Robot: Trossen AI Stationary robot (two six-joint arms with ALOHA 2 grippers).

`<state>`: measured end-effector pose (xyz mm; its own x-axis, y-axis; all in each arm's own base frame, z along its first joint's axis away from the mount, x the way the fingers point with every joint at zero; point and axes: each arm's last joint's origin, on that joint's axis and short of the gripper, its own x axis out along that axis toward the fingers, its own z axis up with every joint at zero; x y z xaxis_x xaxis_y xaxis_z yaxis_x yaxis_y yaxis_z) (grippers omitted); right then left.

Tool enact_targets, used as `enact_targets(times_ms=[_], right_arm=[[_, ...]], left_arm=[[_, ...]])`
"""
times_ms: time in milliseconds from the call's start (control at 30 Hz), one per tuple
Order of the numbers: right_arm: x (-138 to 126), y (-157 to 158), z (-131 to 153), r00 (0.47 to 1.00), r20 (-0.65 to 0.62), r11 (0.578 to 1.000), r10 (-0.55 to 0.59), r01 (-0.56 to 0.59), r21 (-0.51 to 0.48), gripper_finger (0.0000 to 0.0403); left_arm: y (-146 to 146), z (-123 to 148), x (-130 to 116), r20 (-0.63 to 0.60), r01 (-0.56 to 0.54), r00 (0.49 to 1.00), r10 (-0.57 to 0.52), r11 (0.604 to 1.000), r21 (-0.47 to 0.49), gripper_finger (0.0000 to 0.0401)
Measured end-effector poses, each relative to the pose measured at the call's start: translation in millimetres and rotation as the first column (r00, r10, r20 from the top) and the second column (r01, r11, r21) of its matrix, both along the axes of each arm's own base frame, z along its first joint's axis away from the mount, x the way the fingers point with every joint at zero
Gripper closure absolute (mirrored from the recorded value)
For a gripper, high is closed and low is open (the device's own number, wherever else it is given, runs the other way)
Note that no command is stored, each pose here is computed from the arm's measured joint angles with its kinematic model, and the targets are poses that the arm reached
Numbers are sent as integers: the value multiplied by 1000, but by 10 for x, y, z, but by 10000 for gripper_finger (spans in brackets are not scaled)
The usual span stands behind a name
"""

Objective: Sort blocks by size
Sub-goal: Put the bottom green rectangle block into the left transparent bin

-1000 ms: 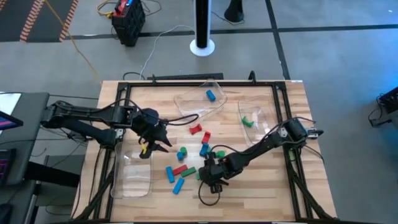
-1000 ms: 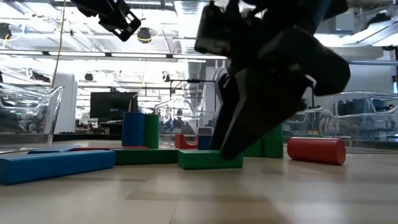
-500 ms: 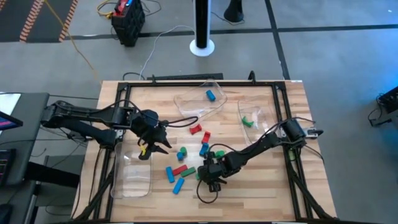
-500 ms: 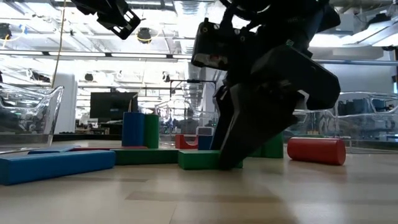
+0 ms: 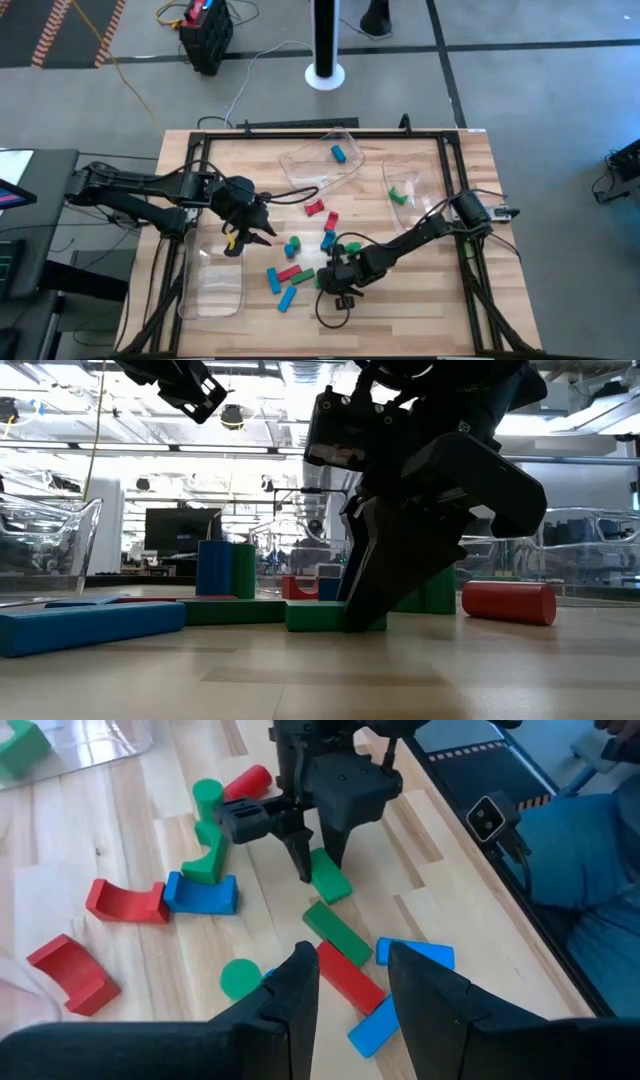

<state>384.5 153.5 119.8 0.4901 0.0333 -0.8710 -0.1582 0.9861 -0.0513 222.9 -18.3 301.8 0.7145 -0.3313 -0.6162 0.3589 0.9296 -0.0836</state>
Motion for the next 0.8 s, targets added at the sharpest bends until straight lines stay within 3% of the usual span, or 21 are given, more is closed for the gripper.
enact_targets(times_ms=[167, 500, 633, 800], right_arm=[[64, 16, 125, 1000, -25, 999, -9, 8, -32, 248], [212, 46, 620, 1000, -5, 963, 2, -3, -269, 248], [244, 69, 853, 1000, 16, 931, 3, 3, -364, 248], [283, 86, 1174, 997, 71, 863, 9, 28, -504, 248]], left_arm=[[1, 1, 1, 8, 10, 1000, -10, 1000, 18, 282], [-40, 61, 45, 87, 23, 996, -24, 1000, 12, 282], [-78, 83, 55, 118, 45, 992, -47, 999, 20, 282], [-95, 111, 72, 147, 42, 988, -42, 999, 5, 282]])
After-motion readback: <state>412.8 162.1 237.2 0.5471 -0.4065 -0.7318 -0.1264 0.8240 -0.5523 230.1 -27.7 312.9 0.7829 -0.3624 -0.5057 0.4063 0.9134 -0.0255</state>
